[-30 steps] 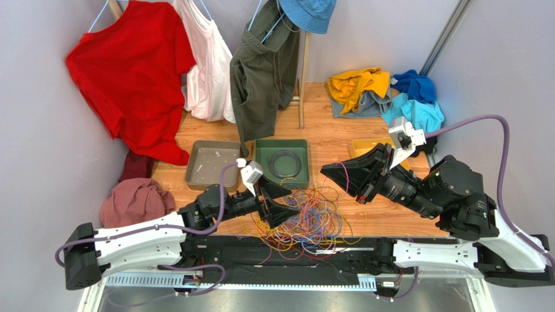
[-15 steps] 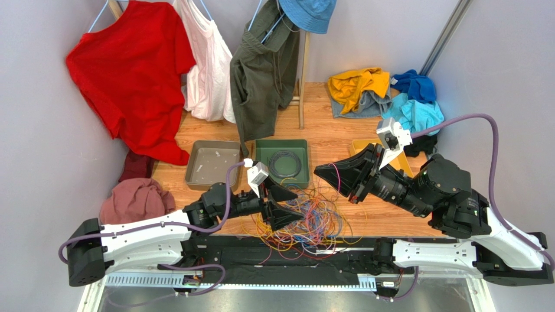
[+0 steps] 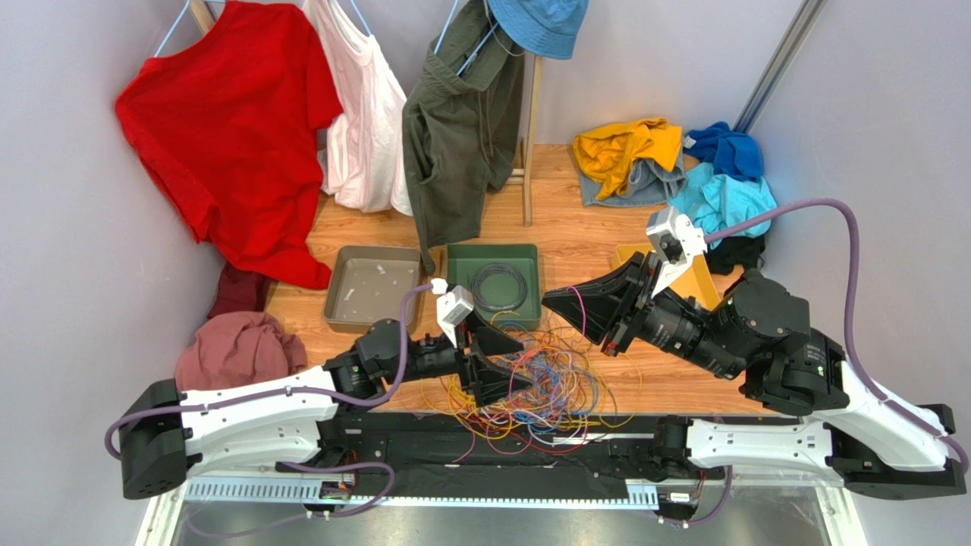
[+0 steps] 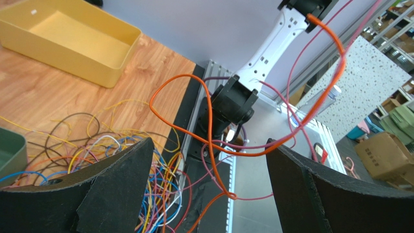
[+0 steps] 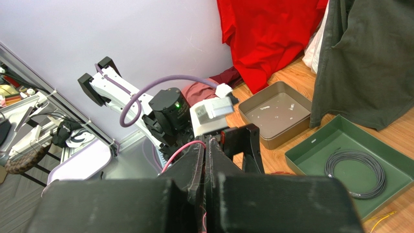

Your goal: Untangle the cables

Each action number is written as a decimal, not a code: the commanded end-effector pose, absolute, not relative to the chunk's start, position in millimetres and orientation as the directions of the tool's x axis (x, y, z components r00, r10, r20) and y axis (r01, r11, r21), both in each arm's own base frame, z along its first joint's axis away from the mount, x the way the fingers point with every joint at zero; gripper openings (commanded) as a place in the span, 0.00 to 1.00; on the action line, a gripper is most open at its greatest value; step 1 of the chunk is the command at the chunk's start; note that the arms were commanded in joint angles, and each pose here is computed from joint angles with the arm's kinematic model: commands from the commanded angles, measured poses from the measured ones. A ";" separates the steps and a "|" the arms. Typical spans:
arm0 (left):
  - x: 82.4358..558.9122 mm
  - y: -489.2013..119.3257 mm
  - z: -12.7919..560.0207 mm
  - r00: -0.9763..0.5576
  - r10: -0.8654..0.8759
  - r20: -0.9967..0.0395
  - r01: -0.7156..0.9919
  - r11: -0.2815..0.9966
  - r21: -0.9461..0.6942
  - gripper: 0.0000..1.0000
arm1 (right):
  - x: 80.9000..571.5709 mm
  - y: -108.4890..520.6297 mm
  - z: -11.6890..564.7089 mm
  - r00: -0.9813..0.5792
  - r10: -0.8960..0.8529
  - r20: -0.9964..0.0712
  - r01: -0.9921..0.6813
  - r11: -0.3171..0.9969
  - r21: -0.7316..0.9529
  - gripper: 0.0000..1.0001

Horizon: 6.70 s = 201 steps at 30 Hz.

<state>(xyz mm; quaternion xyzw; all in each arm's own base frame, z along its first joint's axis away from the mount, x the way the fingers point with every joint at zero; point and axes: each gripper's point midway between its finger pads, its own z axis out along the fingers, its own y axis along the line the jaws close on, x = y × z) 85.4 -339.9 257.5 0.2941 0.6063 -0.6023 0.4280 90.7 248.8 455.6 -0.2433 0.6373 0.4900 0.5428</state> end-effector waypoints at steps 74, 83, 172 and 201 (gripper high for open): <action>140.5 -192.9 73.8 -0.817 -0.277 -0.505 0.148 0.747 -0.649 0.00 | 198.3 121.0 543.8 0.118 0.027 -0.993 -0.215 0.977 0.001 0.00; 136.9 -193.6 75.9 -0.820 -0.267 -0.506 0.165 0.736 -0.657 0.00 | 272.6 180.8 504.4 -0.044 0.059 -0.997 -0.289 0.955 0.069 0.00; 136.7 -210.6 71.3 -0.834 -0.216 -0.507 0.231 0.698 -0.678 0.00 | 368.5 -39.5 143.7 -0.479 0.587 -0.653 0.554 0.779 0.294 0.38; 163.2 -202.8 176.3 -0.699 -0.250 -0.671 0.328 0.721 -0.610 0.00 | 192.8 171.7 229.9 -0.545 0.407 -0.733 -0.343 0.690 0.637 0.82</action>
